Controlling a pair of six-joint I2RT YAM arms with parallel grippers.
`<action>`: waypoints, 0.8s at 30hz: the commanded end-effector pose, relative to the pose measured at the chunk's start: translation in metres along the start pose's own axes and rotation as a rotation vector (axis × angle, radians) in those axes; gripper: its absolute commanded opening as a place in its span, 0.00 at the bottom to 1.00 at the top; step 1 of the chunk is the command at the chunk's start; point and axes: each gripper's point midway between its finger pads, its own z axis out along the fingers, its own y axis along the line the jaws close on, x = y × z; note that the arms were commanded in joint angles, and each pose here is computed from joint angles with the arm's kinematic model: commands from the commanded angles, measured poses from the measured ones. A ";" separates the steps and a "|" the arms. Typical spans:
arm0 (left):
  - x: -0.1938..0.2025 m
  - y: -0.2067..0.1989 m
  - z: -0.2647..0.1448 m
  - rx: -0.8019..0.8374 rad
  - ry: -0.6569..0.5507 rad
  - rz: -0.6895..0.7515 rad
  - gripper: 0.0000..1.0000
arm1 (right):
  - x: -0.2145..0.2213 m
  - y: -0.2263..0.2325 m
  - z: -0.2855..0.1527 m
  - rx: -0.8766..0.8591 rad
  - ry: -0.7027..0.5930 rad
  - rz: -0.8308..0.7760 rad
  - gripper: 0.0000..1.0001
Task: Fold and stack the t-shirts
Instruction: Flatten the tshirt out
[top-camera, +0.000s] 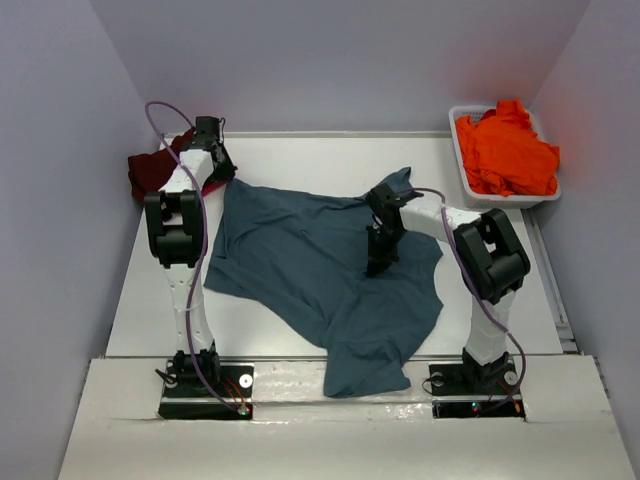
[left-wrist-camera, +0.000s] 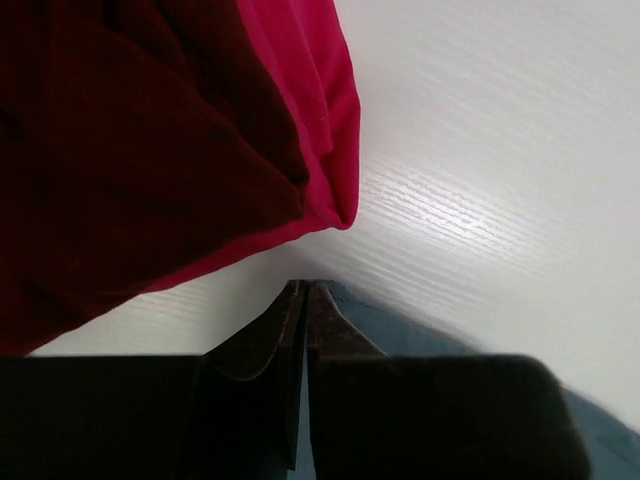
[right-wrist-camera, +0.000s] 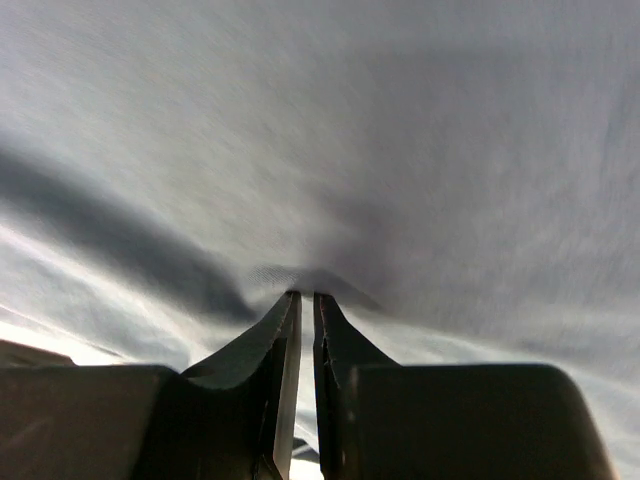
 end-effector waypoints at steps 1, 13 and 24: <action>-0.019 0.001 -0.011 -0.011 -0.028 0.021 0.29 | -0.031 0.010 -0.003 0.025 -0.082 -0.044 0.16; -0.037 0.008 -0.048 -0.057 -0.103 -0.003 0.87 | -0.075 0.040 -0.032 -0.012 -0.173 -0.079 0.19; -0.048 -0.017 -0.134 -0.003 -0.211 0.021 0.87 | -0.057 0.016 -0.023 0.004 -0.157 -0.040 0.19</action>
